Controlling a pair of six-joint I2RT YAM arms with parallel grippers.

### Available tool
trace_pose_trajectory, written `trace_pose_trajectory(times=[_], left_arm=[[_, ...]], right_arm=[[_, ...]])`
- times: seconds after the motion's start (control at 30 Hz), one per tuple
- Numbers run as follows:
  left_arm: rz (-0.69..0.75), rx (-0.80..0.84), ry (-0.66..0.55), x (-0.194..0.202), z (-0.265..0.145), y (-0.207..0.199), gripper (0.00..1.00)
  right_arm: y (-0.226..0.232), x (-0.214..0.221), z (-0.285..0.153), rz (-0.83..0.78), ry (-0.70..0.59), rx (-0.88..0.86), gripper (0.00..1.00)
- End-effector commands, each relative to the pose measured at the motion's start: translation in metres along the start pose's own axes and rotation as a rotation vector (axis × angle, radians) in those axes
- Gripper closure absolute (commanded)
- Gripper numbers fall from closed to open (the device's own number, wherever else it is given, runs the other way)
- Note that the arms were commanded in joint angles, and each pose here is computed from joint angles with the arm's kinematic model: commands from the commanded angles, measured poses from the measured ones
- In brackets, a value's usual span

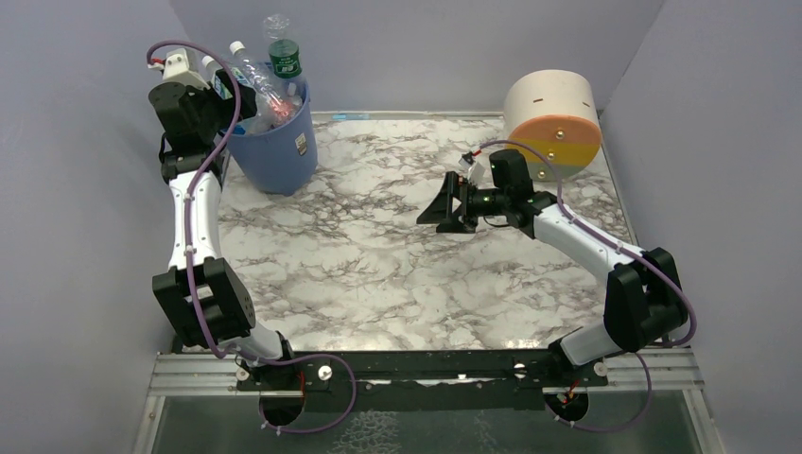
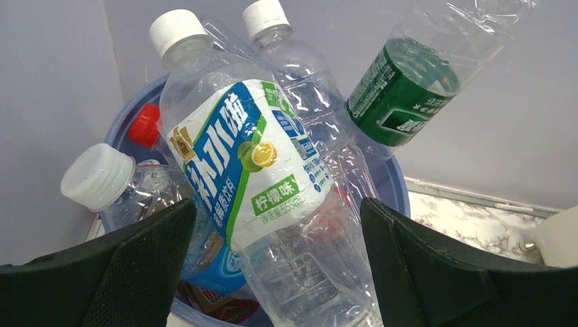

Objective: Put the plastic bottles in the bin
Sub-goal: Place the plastic bottle in the trash bin, then reset both arms

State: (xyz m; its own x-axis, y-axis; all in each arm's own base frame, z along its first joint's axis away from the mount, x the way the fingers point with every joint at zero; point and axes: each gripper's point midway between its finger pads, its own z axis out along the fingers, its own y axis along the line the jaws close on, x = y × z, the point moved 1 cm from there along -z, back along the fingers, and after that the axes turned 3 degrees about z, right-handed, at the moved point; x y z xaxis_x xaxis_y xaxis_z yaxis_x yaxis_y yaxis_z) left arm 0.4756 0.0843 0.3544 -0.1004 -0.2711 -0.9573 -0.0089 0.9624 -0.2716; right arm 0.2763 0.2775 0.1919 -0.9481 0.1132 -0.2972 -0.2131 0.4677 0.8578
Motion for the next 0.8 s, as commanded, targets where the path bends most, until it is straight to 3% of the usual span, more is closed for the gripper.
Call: trace_pose_trajectory(times=[0.0,0.47,0.63,0.77], left_arm=[[0.014,0.018,-0.067,-0.027,-0.011,-0.009,0.05],[0.032,0.000,-0.088,-0.051,-0.045,-0.022,0.05],[-0.025,0.113,-0.070,-0.051,-0.049,-0.044,0.15],[-0.087,0.196,-0.047,-0.047,-0.048,-0.059,0.30]], right_arm=[[0.008,0.000,-0.006,-0.018,-0.005,-0.037,0.00],[0.008,0.000,-0.005,-0.017,0.000,-0.042,0.00],[0.008,0.000,-0.004,-0.014,0.001,-0.044,0.00],[0.009,-0.001,-0.004,-0.016,0.002,-0.047,0.01]])
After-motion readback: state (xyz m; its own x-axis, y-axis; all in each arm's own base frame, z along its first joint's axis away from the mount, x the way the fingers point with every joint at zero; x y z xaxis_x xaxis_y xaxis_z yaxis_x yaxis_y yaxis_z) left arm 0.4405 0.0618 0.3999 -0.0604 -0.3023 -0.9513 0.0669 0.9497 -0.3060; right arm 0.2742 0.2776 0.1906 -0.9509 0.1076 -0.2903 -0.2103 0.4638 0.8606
